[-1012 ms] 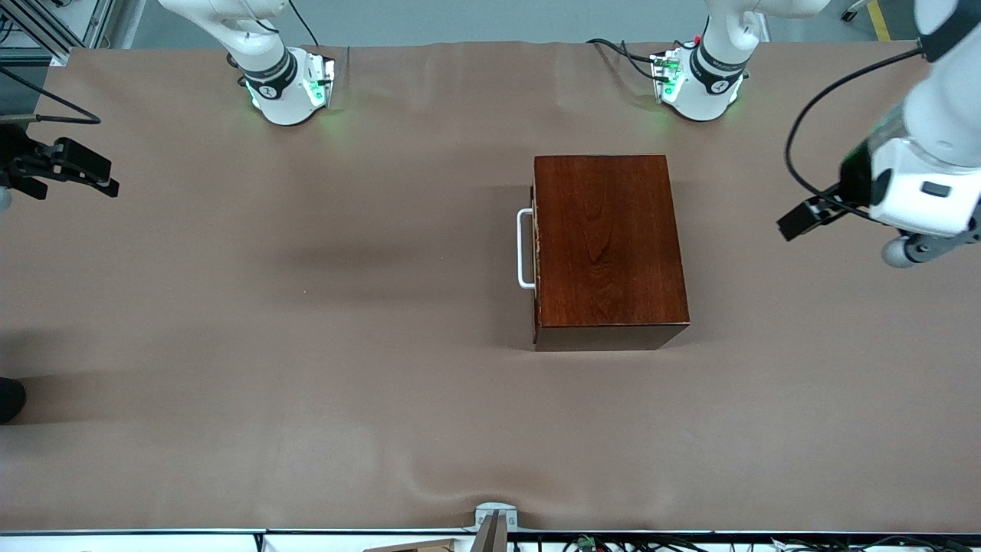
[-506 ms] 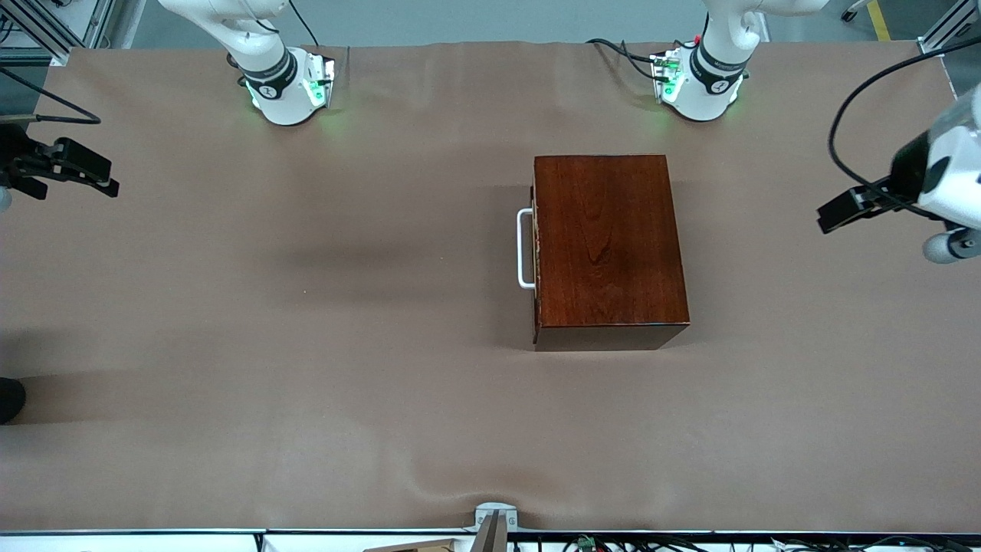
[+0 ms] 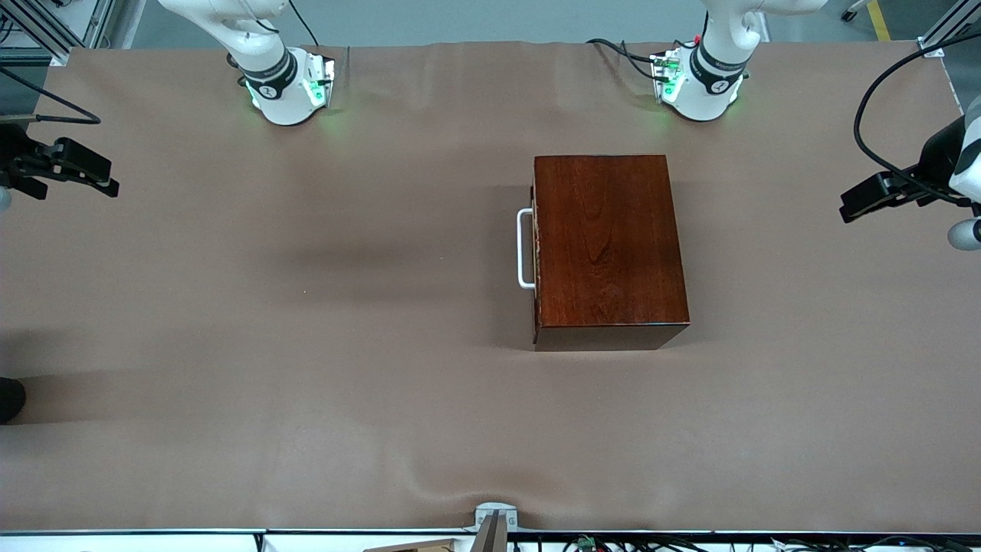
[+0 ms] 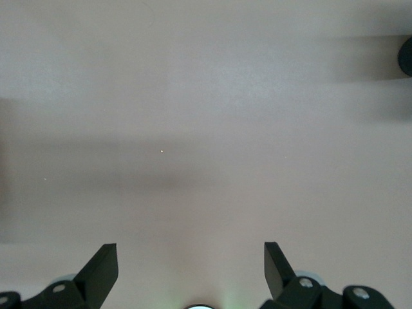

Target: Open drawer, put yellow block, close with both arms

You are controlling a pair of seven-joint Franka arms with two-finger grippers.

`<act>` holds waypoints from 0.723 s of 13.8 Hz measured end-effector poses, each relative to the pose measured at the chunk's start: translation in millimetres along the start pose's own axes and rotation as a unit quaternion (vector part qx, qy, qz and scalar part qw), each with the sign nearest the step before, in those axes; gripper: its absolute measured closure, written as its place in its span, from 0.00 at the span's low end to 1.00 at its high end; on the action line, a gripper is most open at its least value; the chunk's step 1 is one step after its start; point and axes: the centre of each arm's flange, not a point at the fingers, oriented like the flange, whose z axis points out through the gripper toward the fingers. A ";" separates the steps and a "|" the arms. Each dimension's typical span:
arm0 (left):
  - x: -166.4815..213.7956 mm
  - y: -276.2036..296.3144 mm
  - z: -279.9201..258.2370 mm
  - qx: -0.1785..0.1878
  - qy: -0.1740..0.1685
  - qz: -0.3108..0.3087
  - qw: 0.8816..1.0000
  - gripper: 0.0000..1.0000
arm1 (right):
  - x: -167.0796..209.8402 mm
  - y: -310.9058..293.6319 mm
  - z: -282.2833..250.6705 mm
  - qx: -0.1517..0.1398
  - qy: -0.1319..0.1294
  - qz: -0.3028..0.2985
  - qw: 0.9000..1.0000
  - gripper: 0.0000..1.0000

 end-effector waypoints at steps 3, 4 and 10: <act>-10.1 -23.7 8.6 -0.010 0.006 0.013 1.000 0.00 | 0.0 -0.1 0.0 0.000 0.000 0.000 1.000 0.00; -17.6 -25.8 12.3 -0.011 0.012 0.016 1.000 0.00 | 0.0 -0.1 0.0 0.000 0.000 0.000 1.000 0.00; -72.6 -17.9 14.3 -0.009 0.036 0.040 0.998 0.00 | 0.0 0.2 0.0 0.000 0.000 0.000 1.000 0.00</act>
